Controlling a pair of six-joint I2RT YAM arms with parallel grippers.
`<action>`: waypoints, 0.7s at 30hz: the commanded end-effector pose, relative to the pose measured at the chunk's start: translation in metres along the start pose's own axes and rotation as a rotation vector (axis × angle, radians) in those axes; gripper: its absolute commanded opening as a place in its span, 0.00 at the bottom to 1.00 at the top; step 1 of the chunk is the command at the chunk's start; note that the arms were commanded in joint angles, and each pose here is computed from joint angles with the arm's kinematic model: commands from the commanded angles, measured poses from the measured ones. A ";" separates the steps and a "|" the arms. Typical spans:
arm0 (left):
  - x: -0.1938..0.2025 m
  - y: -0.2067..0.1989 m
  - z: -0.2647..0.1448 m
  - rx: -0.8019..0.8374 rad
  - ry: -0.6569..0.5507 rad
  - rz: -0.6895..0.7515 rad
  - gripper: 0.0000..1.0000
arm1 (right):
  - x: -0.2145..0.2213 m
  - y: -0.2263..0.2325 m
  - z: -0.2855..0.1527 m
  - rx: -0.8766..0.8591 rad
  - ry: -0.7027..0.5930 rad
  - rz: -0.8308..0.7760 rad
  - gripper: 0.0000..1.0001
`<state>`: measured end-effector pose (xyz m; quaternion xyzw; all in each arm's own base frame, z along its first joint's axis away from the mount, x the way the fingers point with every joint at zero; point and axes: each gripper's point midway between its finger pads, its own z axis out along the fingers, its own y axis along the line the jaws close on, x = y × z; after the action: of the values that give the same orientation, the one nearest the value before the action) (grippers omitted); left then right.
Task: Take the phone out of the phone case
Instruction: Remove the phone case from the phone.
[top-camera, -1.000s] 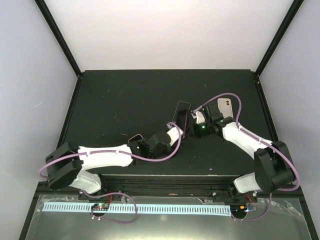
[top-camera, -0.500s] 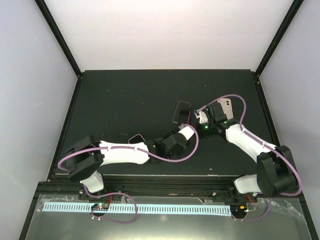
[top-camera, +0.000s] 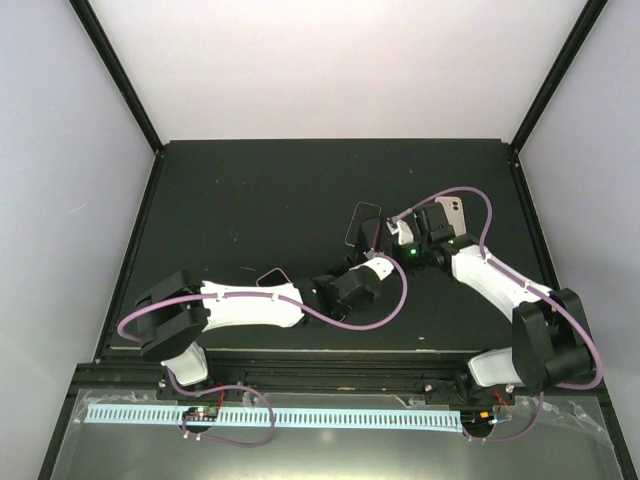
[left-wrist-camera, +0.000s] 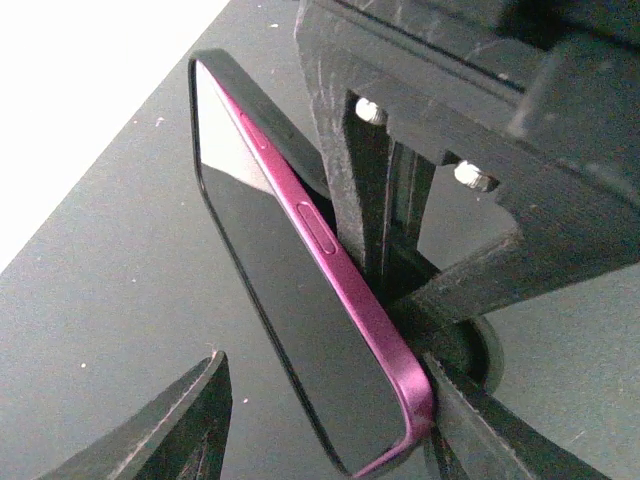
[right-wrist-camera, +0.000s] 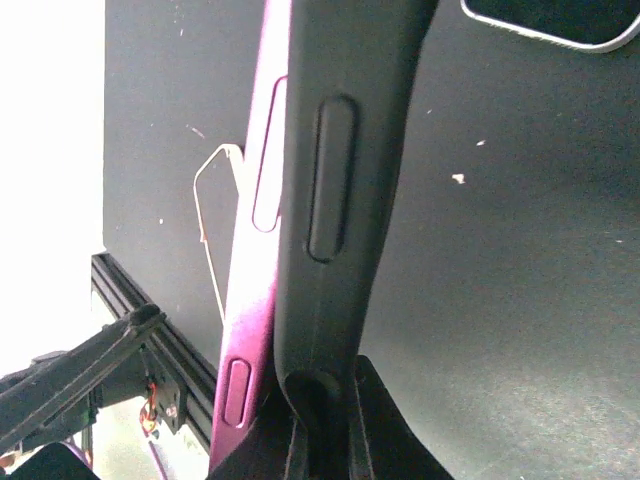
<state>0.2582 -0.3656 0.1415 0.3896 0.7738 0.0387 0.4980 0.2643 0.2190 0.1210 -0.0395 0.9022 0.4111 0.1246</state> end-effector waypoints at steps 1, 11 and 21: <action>0.002 0.033 -0.004 -0.102 0.021 0.058 0.54 | 0.013 0.032 -0.005 -0.131 0.117 -0.041 0.01; -0.011 0.053 -0.009 -0.191 -0.018 0.133 0.41 | 0.026 0.046 -0.009 -0.234 0.155 -0.027 0.01; -0.024 0.078 -0.026 -0.301 -0.101 0.118 0.23 | 0.031 0.055 -0.014 -0.281 0.181 -0.010 0.01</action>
<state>0.2570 -0.3571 0.1663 0.4428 0.7133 0.0836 0.5368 0.2596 0.2374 0.1479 -0.0752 0.8678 0.4785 0.1109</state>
